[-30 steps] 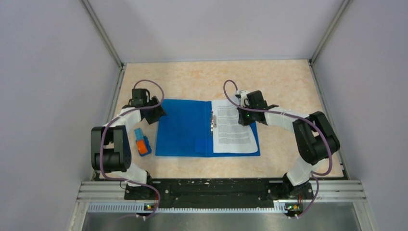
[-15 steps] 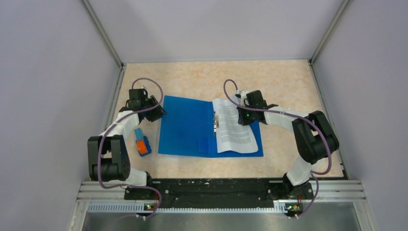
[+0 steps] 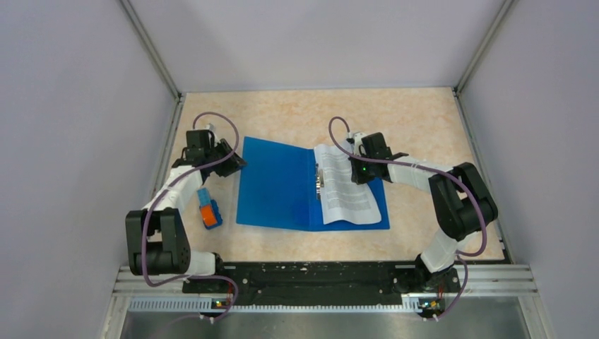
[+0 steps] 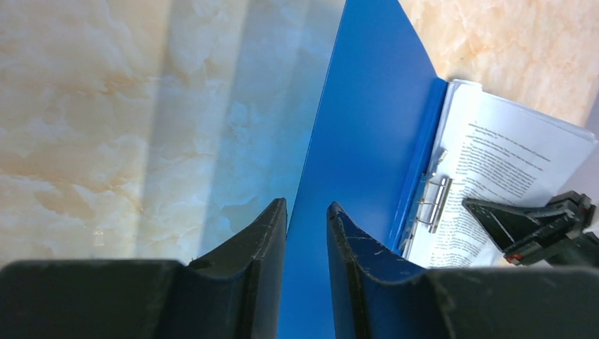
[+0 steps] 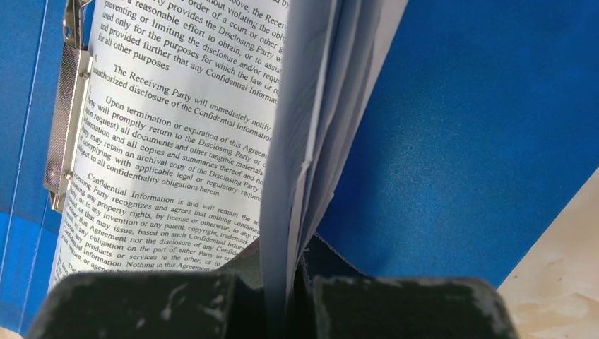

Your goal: Put the files into the folder

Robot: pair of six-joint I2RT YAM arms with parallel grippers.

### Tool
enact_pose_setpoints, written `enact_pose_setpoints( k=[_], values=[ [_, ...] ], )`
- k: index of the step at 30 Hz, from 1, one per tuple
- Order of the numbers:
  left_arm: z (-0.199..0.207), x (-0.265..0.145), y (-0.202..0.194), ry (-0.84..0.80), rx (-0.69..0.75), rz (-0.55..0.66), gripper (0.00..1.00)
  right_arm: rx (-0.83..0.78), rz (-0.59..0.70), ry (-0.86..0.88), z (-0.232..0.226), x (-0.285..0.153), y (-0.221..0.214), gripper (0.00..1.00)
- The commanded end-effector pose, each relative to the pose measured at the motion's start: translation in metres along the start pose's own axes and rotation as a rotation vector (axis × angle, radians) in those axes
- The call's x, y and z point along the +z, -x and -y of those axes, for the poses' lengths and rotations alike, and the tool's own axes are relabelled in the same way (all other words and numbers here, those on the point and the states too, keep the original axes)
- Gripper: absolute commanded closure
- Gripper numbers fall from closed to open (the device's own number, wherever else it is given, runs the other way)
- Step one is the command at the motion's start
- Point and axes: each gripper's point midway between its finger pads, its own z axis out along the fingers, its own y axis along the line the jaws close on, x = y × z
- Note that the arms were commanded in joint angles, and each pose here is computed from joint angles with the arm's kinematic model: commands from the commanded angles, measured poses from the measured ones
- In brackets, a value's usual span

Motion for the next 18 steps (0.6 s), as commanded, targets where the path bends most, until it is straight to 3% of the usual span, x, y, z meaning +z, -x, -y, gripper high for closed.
enact_pose_setpoints(
  k=[1,10,18],
  values=[
    [0.023,-0.017,-0.004,-0.100,0.002,-0.001,0.67,-0.009,0.053,-0.006,-0.005,-0.006,0.018,1.00],
    [0.036,-0.027,-0.014,-0.176,0.007,-0.029,0.55,-0.006,0.054,-0.018,-0.003,-0.008,0.018,1.00],
    [0.055,-0.036,-0.014,-0.270,-0.016,-0.037,0.58,-0.003,0.057,-0.017,-0.003,-0.009,0.018,1.00]
  ],
)
